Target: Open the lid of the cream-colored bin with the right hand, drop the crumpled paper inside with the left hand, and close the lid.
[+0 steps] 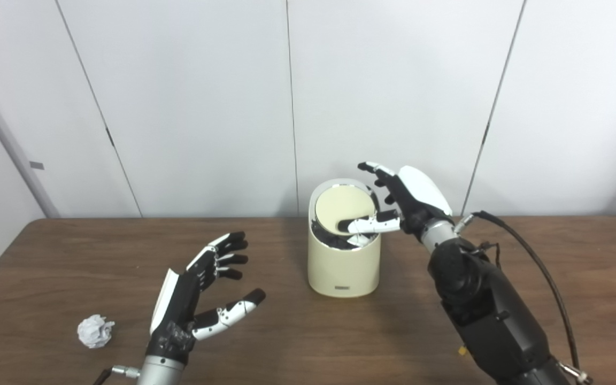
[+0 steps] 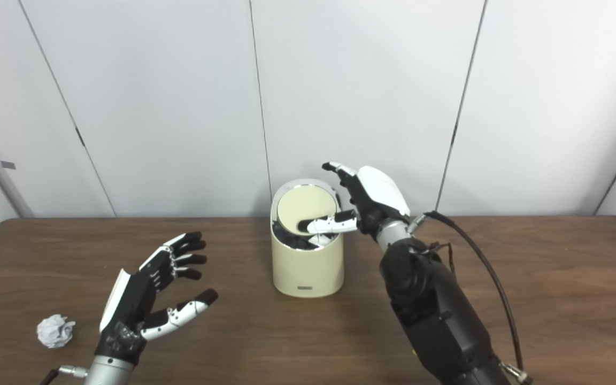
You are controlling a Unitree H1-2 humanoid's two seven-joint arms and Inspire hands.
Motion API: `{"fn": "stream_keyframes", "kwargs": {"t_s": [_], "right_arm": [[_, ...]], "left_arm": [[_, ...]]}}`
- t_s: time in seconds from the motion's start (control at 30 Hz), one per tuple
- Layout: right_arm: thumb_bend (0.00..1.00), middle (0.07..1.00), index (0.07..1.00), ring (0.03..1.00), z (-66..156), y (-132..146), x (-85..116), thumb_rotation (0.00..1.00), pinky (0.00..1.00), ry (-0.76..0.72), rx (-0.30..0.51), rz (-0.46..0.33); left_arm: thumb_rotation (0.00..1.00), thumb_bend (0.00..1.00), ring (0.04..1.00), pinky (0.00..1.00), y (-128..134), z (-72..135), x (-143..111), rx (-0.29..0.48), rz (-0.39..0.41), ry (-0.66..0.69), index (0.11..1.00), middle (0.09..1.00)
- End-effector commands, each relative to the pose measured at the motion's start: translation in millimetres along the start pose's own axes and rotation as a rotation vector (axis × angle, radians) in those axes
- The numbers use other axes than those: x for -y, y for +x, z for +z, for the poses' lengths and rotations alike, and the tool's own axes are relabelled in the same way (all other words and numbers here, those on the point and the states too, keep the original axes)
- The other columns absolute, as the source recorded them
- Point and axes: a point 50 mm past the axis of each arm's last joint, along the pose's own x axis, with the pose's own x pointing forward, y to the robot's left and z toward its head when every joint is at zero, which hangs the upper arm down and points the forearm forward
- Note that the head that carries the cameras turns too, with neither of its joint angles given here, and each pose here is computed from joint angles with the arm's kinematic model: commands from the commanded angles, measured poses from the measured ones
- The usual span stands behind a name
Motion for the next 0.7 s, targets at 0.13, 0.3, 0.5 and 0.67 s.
{"fn": "stream_keyframes", "kwargs": {"t_s": [0.13,0.3,0.5,0.67], "right_arm": [[0.66,0.859,0.887,0.789,3,-19,30,0.47,0.62,0.296,0.128,-0.062],[0.7,0.873,0.894,0.804,-16,-54,27,0.5,0.64,0.382,0.168,-0.093],[0.78,0.913,0.916,0.866,-49,-91,16,0.51,0.74,0.41,0.145,-0.118],[0.85,0.905,0.908,0.846,-65,-115,6,0.52,0.7,0.349,0.138,-0.119]], "left_arm": [[0.19,0.67,0.741,0.66,12,12,-4,0.063,0.001,0.009,0.841,0.811],[0.19,0.67,0.738,0.65,13,12,-5,0.061,0.001,0.014,0.839,0.811],[0.18,0.67,0.744,0.64,13,13,-7,0.058,-0.002,0.015,0.842,0.815],[0.17,0.67,0.743,0.64,15,13,-7,0.057,-0.002,0.017,0.84,0.814]]}}
